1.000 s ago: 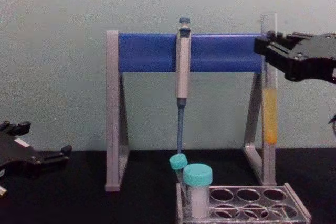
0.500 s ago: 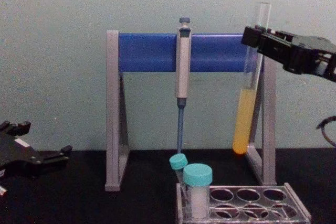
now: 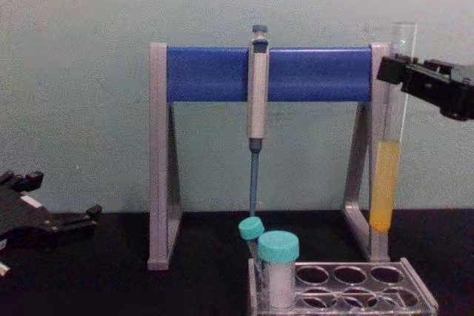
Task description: Pick up the test tube from the test tube rack, shake it, then place it back into the test tube rack.
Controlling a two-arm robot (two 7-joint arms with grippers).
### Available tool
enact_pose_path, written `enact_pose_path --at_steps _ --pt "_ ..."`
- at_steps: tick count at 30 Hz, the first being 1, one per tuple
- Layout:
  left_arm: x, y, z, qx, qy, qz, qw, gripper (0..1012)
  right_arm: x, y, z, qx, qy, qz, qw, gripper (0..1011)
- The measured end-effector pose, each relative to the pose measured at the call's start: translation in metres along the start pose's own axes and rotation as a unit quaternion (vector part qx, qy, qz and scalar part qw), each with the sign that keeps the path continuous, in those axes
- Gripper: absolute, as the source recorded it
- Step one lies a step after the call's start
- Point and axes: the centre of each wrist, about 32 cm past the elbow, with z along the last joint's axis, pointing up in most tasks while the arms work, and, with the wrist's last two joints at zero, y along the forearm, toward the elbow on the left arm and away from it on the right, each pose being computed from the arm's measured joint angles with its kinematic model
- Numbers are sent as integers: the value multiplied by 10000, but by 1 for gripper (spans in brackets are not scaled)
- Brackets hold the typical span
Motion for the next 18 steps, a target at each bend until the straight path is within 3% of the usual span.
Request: enact_pose_path --at_steps 8,18 --pt "0 0 0 0 0 0 10000 1001 -34 56 -128 332 35 -241 9992 223" --pt "0 0 0 0 -1 0 10000 1001 -64 106 -208 230 -73 -132 9996 223"
